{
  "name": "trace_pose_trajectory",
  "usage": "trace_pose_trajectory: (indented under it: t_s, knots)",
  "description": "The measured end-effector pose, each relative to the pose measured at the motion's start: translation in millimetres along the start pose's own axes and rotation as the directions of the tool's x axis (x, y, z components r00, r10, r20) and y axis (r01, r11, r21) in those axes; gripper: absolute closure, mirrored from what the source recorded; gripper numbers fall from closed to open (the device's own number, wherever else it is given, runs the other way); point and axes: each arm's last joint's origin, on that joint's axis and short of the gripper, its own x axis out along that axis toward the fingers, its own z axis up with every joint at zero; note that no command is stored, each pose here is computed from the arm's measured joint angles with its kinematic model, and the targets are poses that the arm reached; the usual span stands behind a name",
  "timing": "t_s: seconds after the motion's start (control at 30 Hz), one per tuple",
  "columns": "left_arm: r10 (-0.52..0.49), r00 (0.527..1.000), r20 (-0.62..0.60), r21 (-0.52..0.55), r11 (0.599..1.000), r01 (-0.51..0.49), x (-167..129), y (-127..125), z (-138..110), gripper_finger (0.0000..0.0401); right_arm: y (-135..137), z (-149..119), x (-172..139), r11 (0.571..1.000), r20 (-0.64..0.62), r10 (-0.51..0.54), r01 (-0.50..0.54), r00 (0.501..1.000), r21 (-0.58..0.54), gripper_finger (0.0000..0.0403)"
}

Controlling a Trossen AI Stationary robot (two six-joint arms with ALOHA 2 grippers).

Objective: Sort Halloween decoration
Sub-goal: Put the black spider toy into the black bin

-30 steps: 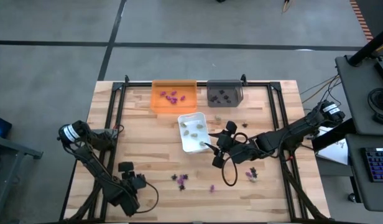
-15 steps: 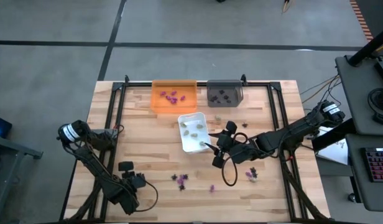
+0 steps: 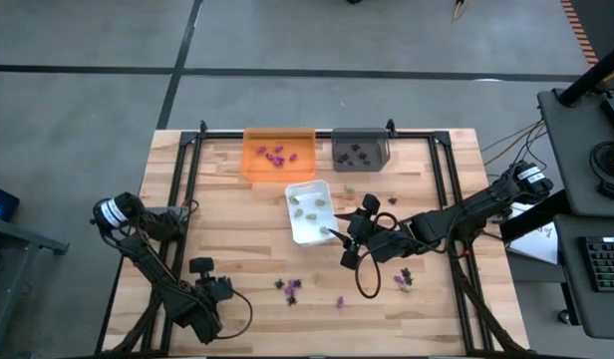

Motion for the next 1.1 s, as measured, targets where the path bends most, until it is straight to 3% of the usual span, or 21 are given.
trace_pose_trajectory:
  t_s: [0.3, 0.43, 0.57, 0.67, 0.8, 0.93, 1.1]
  knots:
    - [-0.033, 0.997, 0.068, -0.03, 0.999, 0.035, -19.9, -0.2, 4.1, 0.04, 0.0, -0.1, 0.0, 1.0, -0.001, 0.0, 0.0, 1.0, -0.002, 0.0225]
    - [-0.052, 0.982, 0.18, -0.082, 0.994, 0.068, -35.2, 5.9, 7.3, 0.04, 0.0, -0.6, 0.1, 1.0, -0.002, 0.001, -0.001, 1.0, -0.003, 0.0225]
    - [-0.068, 0.938, 0.339, -0.119, 0.986, 0.115, -53.9, 15.2, 11.0, 0.04, 0.8, -3.4, 0.7, 0.999, -0.016, 0.035, -0.036, 0.999, -0.007, 0.0225]
    - [-0.087, 0.855, 0.512, -0.141, 0.973, 0.183, -70.5, 20.9, 16.0, 0.0401, 8.0, -8.0, 3.8, 0.978, -0.033, 0.203, -0.205, 0.979, -0.049, 0.0225]
    - [-0.062, 0.688, 0.723, -0.129, 0.966, 0.223, -90.2, 24.2, 25.0, 0.0401, 24.6, -17.8, 16.8, 0.906, 0.025, 0.396, -0.386, 0.918, -0.17, 0.0225]
    - [-0.022, 0.561, 0.828, -0.129, 0.965, 0.229, -103.3, 24.9, 37.5, 0.0401, 38.9, -19.9, 36.6, 0.886, 0.15, 0.433, -0.388, 0.889, -0.253, 0.0225]
    - [-0.048, 0.468, 0.882, -0.053, 0.978, 0.201, -113.7, 19.7, 61.2, 0.0401, 55.0, -22.1, 56.4, 0.839, 0.246, 0.514, -0.421, 0.822, -0.346, 0.0225]
